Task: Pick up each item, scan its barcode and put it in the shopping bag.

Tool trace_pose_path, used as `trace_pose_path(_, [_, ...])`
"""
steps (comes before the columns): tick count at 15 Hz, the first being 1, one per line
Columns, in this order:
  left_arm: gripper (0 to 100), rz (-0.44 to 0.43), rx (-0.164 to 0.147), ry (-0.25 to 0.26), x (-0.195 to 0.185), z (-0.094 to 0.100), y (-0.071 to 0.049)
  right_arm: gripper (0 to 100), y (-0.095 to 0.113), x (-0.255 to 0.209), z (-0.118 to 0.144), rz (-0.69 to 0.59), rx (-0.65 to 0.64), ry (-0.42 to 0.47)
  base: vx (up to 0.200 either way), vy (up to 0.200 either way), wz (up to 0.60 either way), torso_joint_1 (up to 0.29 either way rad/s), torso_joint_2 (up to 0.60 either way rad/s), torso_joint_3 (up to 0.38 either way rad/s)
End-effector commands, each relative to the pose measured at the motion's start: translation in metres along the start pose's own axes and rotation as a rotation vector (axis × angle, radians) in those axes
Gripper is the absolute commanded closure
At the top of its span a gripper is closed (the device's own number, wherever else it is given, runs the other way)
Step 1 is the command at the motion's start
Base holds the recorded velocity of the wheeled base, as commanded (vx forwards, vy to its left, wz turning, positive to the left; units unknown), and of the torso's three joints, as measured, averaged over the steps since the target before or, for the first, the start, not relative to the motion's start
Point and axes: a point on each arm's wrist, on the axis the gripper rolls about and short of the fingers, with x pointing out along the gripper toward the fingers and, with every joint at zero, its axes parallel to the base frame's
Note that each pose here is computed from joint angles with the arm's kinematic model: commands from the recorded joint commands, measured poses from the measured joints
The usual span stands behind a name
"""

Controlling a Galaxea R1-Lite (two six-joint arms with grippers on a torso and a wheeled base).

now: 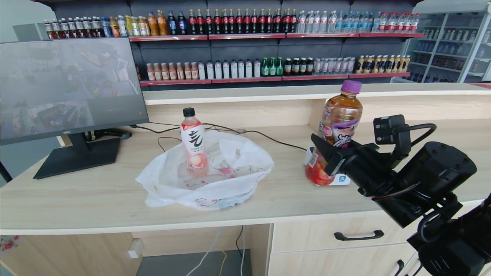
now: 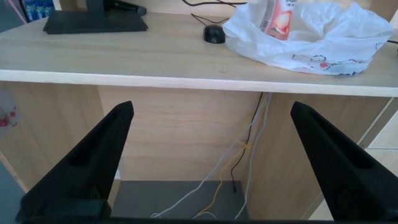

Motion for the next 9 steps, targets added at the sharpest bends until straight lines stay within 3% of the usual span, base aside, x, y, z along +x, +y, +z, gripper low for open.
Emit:
trace_pose_path(1, [0, 0.000, 0.000, 0.000, 0.000, 0.000, 0.000, 100, 0.001, 0.001, 0.002, 0.007, 0.001, -0.009, 0.000, 0.200, 0.00, 0.007, 0.00, 0.002])
trace_pose_path(9, [0, 0.000, 0.000, 0.000, 0.000, 0.000, 0.000, 100, 0.014, 0.015, 0.007, 0.047, 0.023, -0.058, 0.000, 0.200, 0.00, 0.002, 0.00, 0.002])
